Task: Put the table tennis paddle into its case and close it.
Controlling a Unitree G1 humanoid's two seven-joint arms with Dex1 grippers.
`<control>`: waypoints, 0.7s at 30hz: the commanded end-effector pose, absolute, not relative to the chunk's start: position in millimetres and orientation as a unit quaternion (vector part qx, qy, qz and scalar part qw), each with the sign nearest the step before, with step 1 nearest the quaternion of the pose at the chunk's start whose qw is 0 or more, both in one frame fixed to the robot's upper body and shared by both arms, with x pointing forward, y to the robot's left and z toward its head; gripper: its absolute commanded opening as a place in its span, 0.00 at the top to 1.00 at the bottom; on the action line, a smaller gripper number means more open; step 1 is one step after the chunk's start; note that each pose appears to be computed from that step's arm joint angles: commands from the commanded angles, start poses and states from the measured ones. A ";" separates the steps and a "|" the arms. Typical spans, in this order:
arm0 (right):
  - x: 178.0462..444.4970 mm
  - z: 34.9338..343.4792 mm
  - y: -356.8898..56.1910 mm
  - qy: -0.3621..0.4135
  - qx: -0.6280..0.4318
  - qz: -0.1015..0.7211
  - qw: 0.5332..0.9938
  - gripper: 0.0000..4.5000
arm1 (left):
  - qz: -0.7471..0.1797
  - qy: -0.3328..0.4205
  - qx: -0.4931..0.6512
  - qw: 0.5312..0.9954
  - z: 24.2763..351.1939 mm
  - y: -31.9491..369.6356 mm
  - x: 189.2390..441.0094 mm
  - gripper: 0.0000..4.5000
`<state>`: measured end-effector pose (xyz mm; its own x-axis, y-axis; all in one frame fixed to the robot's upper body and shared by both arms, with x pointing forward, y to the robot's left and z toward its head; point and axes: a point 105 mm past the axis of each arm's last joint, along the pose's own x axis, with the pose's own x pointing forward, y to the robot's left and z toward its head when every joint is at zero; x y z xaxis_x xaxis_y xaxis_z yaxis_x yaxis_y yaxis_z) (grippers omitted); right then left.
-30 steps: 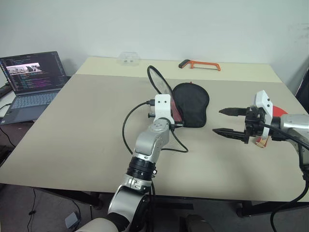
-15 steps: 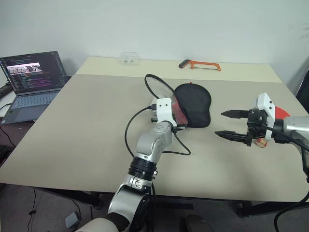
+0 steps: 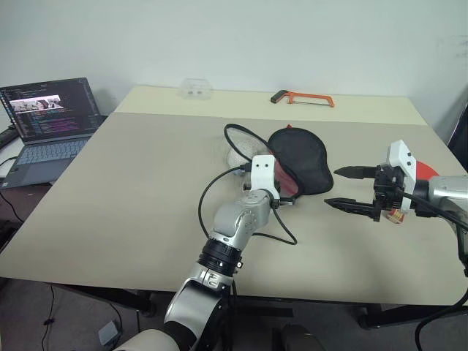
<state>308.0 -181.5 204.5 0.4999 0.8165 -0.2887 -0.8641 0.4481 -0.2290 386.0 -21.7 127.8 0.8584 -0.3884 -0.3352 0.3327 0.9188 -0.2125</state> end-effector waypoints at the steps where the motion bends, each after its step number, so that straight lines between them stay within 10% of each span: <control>1: 309.6 214.2 -181.1 0.047 -0.182 0.492 0.850 0.00 | -0.260 0.145 -0.103 0.949 164.9 -66.1 365.4 0.54; 8: 332.1 212.8 -202.0 0.061 -0.167 0.401 0.899 0.00 | -0.360 0.085 0.032 0.929 180.1 -46.5 352.9 0.00; 21: 363.3 197.2 -288.9 0.116 -0.090 0.087 0.985 0.00 | -0.485 0.096 0.207 0.844 174.2 32.3 310.2 0.00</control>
